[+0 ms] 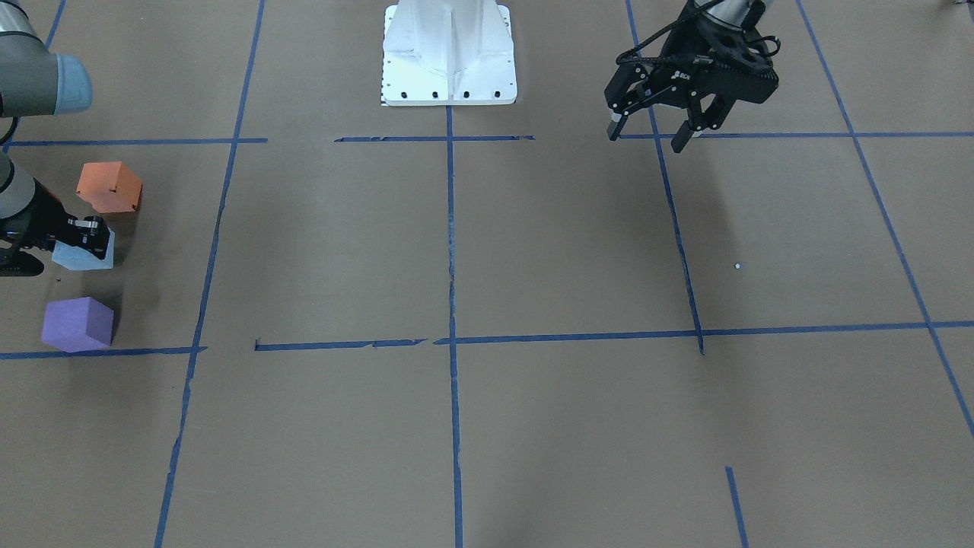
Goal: Place blue block between orange and purple blocks
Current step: 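Lower the light blue cube into the gap between purple and orange cubes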
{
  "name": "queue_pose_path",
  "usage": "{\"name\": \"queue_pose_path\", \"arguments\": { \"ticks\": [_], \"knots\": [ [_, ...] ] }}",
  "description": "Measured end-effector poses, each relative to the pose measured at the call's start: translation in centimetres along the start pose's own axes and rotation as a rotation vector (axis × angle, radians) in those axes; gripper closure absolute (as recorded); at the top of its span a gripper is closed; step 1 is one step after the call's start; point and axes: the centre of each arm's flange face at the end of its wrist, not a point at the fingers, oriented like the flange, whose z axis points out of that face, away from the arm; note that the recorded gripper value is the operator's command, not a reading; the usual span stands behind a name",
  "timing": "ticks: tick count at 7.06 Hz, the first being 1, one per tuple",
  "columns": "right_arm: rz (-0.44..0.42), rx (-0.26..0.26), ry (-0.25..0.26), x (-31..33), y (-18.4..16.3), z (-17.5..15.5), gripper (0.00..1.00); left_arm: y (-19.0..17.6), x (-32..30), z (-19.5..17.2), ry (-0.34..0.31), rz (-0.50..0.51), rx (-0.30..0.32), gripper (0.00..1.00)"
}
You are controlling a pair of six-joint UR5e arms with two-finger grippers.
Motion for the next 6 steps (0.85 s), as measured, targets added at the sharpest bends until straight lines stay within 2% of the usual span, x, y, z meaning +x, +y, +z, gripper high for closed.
{"name": "queue_pose_path", "arguments": {
  "ticks": [1,2,4,6],
  "knots": [
    [-0.007,-0.004,0.000,-0.5,0.0,0.3,0.14,0.0,0.0,0.1,0.000,0.000,-0.001,0.00],
    [-0.011,-0.005,0.000,-0.7,-0.1,0.5,0.00,0.0,0.0,0.1,-0.001,0.000,-0.001,0.00],
    [-0.017,-0.001,-0.003,-1.0,-0.1,0.2,0.00,0.0,0.0,0.1,-0.001,0.000,-0.001,0.00],
    [-0.038,0.031,-0.029,-1.9,0.5,-1.9,0.00,0.0,0.1,0.1,0.000,0.001,-0.001,0.00]
  ]
}}
